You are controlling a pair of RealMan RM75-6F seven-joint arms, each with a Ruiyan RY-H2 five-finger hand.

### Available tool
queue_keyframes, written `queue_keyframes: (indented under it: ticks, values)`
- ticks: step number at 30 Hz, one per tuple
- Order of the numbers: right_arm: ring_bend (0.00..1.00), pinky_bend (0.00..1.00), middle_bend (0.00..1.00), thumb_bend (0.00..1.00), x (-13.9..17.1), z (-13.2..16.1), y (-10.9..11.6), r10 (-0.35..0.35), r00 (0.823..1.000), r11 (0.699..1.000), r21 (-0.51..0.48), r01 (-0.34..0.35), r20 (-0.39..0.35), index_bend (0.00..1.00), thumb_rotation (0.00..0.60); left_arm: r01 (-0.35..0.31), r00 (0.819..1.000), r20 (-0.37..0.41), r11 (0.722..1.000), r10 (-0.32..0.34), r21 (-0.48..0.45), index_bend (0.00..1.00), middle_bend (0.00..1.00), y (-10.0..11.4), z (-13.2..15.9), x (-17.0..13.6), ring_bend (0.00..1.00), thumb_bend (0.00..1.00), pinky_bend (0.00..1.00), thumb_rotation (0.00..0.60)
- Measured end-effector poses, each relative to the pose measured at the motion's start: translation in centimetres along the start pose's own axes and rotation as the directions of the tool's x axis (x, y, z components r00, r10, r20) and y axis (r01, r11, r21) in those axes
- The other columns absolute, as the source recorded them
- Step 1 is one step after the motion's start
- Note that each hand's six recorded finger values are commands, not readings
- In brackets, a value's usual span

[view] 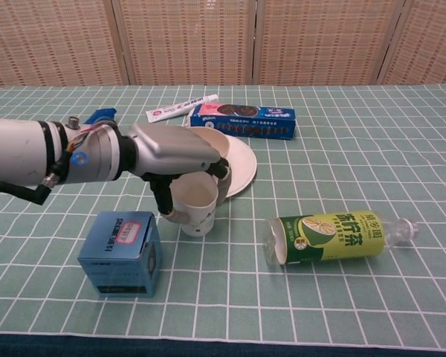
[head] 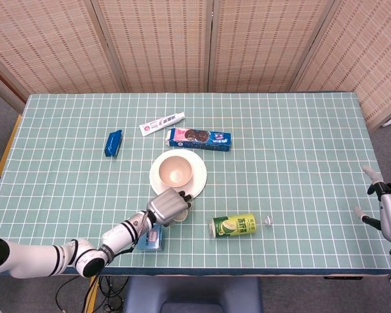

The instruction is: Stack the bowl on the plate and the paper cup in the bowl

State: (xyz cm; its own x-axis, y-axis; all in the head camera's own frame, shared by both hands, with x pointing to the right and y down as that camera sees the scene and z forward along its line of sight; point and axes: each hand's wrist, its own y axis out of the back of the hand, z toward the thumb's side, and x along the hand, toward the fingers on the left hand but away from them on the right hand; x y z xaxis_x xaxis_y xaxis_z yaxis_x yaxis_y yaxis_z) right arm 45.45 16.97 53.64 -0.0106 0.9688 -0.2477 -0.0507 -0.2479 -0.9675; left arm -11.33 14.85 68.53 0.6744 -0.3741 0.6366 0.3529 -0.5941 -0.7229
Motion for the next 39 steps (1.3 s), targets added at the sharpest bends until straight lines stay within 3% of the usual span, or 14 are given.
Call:
queue_keyframes:
  ticks: [9,19,31,39]
  values:
    - [0.47,0.68,0.50,0.03,-0.1,0.4,-0.2,-0.001,1.000,1.000,-0.009,0.001,-0.010,0.17,0.600,-0.028,1.000,-0.014,0.999,0.028,-0.029,0.37,0.25,2.2,-1.3,-2.1,0.28,0.27,0.57,0.600]
    - [0.47,0.68,0.50,0.03,0.0,0.4,0.0,-0.006,1.000,1.000,-0.009,0.006,-0.012,0.17,0.600,-0.139,0.989,-0.069,0.981,0.131,-0.134,0.36,0.25,6.5,-3.2,-3.4,0.27,0.27,0.57,0.600]
    - [0.47,0.68,0.50,0.03,0.2,0.2,0.0,-0.002,1.000,1.000,-0.005,0.002,-0.006,0.17,0.600,-0.136,0.980,-0.169,0.978,0.109,-0.155,0.36,0.25,7.8,-5.9,-0.4,0.27,0.27,0.57,0.600]
    - [0.47,0.68,0.50,0.03,0.3,-0.2,-0.1,0.005,1.000,1.000,-0.004,-0.005,0.004,0.17,0.600,-0.107,0.965,-0.256,0.982,0.065,-0.154,0.35,0.25,7.5,-8.0,2.0,0.27,0.27,0.57,0.600]
